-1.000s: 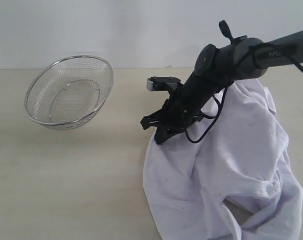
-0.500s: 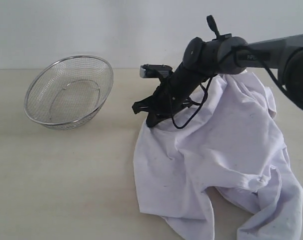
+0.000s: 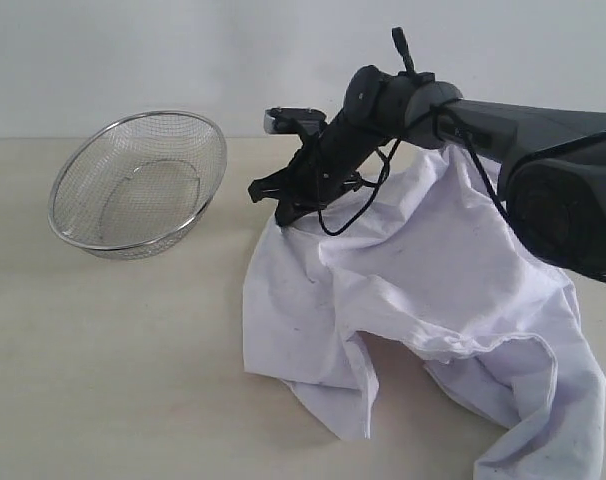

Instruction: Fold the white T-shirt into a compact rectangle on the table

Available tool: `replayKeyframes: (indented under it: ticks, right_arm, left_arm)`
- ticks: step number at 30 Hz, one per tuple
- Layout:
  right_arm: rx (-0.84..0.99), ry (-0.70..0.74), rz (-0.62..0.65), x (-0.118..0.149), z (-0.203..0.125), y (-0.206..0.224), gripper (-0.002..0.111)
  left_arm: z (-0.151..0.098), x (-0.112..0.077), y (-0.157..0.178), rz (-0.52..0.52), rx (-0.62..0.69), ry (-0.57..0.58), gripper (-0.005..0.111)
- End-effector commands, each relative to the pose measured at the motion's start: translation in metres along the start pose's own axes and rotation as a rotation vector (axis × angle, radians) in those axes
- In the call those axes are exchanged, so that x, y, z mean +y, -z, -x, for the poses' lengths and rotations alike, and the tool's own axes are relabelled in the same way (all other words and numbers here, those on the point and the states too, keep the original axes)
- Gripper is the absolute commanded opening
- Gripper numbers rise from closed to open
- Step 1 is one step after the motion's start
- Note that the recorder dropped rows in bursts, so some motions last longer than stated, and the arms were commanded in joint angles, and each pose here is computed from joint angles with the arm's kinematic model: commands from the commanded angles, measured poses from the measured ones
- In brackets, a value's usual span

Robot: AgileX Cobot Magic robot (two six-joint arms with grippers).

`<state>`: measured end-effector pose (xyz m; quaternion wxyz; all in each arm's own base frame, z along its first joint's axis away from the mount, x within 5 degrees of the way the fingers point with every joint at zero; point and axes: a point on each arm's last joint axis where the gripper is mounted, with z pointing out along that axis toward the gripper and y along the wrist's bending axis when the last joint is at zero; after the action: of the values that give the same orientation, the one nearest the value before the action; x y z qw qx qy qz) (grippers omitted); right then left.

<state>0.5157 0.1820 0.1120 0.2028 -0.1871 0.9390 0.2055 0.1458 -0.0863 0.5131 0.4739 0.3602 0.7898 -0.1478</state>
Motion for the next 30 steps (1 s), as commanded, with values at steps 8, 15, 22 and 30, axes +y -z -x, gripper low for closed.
replayKeyframes:
  ticks: [8,15,22,30]
  right_arm:
    - [-0.079,-0.009,-0.061,-0.02,0.015,0.009,0.0]
    - [-0.205,-0.058,-0.074,-0.026,0.026,0.012,0.0]
    - [-0.265,-0.074,-0.004,-0.015,0.038,0.034,0.0]
    - [-0.171,-0.099,0.042,-0.018,0.041,0.097,0.0]
  left_arm:
    - [-0.001,-0.001,0.003,0.008,-0.001,0.009,0.004]
    - [-0.002,0.0,0.003,0.011,0.001,0.008,0.004]
    - [-0.008,0.008,-0.002,0.095,0.046,0.018,0.004]
    - [-0.038,0.038,-0.048,0.293,0.129,0.162,0.004]
